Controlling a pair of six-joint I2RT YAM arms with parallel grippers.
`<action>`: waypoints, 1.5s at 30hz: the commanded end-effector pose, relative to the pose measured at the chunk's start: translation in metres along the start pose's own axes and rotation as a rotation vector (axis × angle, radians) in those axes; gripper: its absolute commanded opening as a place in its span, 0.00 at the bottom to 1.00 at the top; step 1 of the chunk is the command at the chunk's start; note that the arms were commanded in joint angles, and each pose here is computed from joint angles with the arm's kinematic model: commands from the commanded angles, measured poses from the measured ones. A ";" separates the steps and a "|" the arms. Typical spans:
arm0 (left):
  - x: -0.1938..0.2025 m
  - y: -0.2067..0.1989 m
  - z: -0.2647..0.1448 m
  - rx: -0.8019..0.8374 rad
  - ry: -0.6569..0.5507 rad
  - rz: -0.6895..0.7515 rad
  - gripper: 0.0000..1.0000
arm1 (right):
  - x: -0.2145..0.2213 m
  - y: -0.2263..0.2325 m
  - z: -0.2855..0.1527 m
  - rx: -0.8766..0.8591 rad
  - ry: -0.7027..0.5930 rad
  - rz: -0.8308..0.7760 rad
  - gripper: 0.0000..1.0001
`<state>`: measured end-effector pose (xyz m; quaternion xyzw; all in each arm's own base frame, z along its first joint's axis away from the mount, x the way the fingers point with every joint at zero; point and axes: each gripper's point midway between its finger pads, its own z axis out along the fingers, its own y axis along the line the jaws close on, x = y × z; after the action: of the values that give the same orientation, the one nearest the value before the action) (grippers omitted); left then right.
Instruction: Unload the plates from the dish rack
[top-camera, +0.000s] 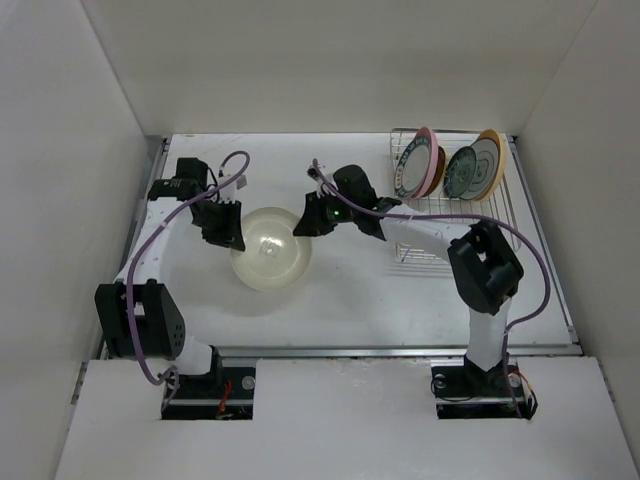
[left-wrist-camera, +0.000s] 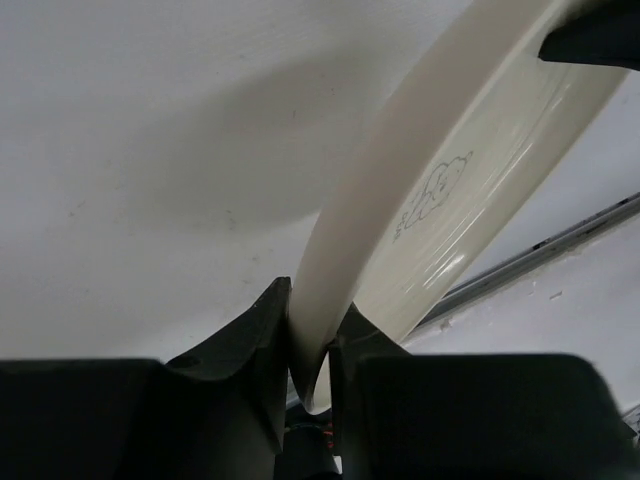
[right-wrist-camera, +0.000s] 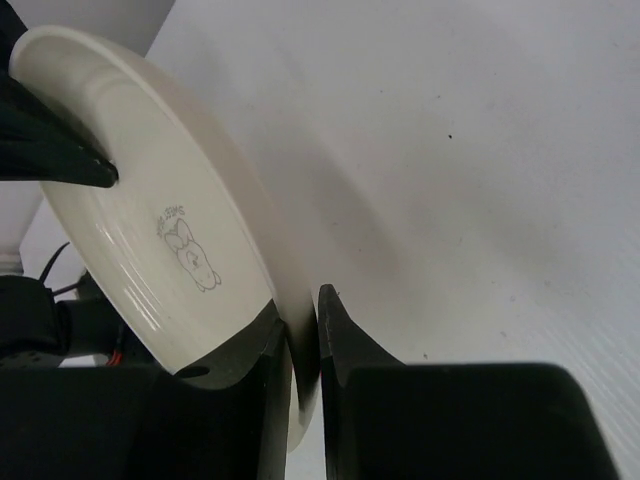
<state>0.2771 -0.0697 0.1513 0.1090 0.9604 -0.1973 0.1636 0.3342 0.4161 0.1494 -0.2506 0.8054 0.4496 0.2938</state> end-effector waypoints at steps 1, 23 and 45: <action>-0.017 0.009 -0.008 -0.066 -0.055 0.011 0.00 | -0.025 0.051 -0.006 -0.153 -0.060 -0.043 0.00; -0.035 0.097 0.076 -0.004 0.226 -0.283 0.00 | -0.114 -0.006 -0.207 0.703 -0.411 0.001 0.83; -0.025 0.107 0.035 -0.126 0.184 -0.389 0.71 | -0.141 -0.183 -0.389 1.217 -0.592 0.345 0.51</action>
<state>0.3460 0.0036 0.0532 -0.0710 0.9822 -0.1737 -0.0022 0.4383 0.0025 0.3089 0.2409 0.8214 -0.0187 0.5166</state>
